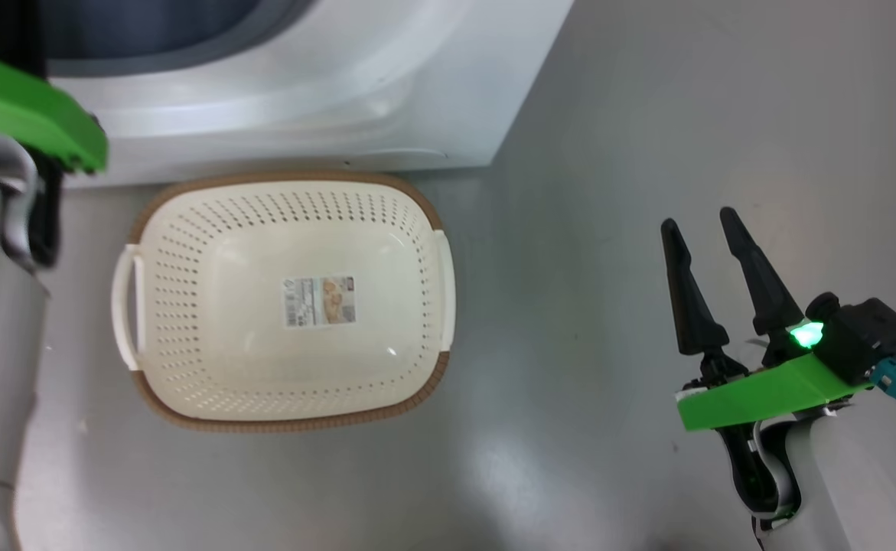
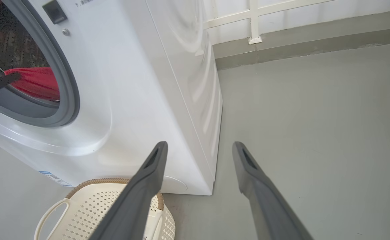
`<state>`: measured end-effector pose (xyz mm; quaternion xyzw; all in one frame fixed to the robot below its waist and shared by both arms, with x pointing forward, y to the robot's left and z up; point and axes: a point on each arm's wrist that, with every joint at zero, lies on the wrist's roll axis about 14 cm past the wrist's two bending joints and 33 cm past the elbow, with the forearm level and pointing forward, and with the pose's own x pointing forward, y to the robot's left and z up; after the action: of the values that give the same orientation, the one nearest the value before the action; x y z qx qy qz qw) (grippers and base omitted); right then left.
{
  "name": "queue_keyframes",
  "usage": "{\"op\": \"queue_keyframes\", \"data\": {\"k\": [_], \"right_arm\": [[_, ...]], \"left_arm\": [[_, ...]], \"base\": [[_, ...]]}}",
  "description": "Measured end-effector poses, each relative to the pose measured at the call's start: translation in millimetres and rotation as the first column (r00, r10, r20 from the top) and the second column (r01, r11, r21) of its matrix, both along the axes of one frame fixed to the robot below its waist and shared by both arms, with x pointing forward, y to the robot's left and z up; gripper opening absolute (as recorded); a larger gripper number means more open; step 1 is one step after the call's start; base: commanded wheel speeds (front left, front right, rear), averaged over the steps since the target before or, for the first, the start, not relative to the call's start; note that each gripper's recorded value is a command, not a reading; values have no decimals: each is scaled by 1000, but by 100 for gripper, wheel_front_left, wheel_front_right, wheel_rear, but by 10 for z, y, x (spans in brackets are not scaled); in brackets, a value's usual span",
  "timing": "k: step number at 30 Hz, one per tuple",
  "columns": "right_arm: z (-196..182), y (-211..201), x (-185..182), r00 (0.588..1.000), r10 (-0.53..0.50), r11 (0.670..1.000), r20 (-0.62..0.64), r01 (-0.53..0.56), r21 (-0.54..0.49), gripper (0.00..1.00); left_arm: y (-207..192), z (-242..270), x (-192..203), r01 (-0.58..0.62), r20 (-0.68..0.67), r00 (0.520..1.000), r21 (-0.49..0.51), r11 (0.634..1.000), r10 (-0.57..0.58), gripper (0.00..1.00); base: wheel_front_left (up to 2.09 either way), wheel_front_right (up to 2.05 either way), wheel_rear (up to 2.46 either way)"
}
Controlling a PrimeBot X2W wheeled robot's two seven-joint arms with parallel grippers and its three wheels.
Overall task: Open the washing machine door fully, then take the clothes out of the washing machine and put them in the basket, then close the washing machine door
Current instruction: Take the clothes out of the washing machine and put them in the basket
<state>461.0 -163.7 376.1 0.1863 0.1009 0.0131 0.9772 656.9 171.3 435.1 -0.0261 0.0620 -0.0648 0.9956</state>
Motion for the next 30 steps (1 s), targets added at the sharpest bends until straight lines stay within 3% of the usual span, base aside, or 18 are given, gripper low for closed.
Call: {"op": "queue_keyframes", "data": {"k": [16, 30], "right_arm": [[288, 48, -181, 999, 11, 1000, 47, -10, -14, 100], [367, 119, -195, 997, 30, 999, 66, -29, -13, 100]], "left_arm": [[208, 590, -830, -80, 167, 981, -95, 992, 95, 0], [326, 1021, -1152, -103, 302, 943, -126, 987, 137, 0]], "base": [[0, 0, 0], [0, 0, 0]]}}
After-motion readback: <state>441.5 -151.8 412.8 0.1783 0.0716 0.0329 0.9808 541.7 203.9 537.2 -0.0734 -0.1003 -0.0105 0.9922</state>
